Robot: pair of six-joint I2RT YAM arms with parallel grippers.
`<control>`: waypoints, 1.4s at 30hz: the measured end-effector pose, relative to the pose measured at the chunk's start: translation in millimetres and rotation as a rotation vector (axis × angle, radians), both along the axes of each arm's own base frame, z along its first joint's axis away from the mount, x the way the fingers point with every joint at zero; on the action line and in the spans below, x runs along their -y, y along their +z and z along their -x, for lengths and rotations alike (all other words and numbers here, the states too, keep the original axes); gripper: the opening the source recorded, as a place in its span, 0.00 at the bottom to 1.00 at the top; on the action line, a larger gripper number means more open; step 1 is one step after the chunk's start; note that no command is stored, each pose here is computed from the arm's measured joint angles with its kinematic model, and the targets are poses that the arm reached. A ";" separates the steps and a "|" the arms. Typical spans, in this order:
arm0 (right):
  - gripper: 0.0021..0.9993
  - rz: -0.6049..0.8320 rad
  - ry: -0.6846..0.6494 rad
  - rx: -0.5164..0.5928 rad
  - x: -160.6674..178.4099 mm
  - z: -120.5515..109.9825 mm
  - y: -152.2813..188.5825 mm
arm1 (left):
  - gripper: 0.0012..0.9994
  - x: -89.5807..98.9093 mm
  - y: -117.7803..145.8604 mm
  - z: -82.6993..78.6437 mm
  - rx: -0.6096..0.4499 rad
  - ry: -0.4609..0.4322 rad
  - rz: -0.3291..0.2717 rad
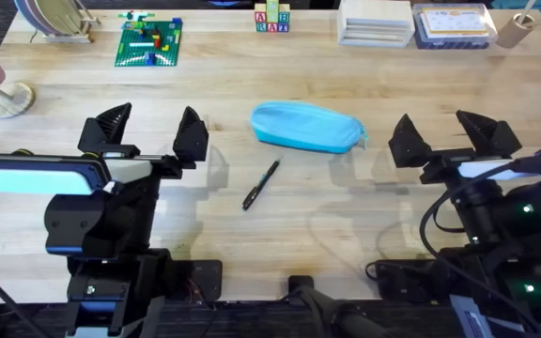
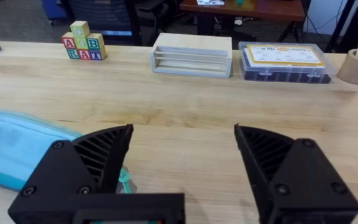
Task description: Unzip the bag, pick up the pens from the table one at a time and place them inside, then zip the bag closed.
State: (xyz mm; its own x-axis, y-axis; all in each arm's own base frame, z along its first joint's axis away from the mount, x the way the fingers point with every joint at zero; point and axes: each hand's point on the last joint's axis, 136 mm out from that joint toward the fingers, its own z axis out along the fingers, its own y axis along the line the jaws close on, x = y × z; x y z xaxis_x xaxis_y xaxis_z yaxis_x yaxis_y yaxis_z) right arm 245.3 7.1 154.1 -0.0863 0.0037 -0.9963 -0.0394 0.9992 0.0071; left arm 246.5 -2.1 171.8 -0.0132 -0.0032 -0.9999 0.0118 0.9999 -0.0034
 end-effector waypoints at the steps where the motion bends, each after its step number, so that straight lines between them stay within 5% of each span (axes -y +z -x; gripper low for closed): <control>1: 1.00 0.000 0.001 -0.001 -0.2 0.0 -0.3 | 0.99 0.0 0.0 0.0 0.000 0.000 0.000; 21: 1.00 0.000 -0.006 -0.011 1.0 0.6 -1.2 | 1.00 0.0 2.8 0.0 0.011 0.000 0.000; 28: 1.00 -0.001 -0.007 -0.139 1.2 14.7 -3.7 | 0.99 0.0 0.3 3.3 -0.042 0.000 0.000; 37: 1.00 -0.002 -0.007 -0.070 1.3 33.5 57.3 | 0.99 -0.1 49.4 21.2 -0.062 0.000 0.000; 42: 1.00 -0.002 -0.007 -0.037 1.3 37.9 100.5 | 0.99 -0.1 70.0 22.5 -0.184 0.000 -0.001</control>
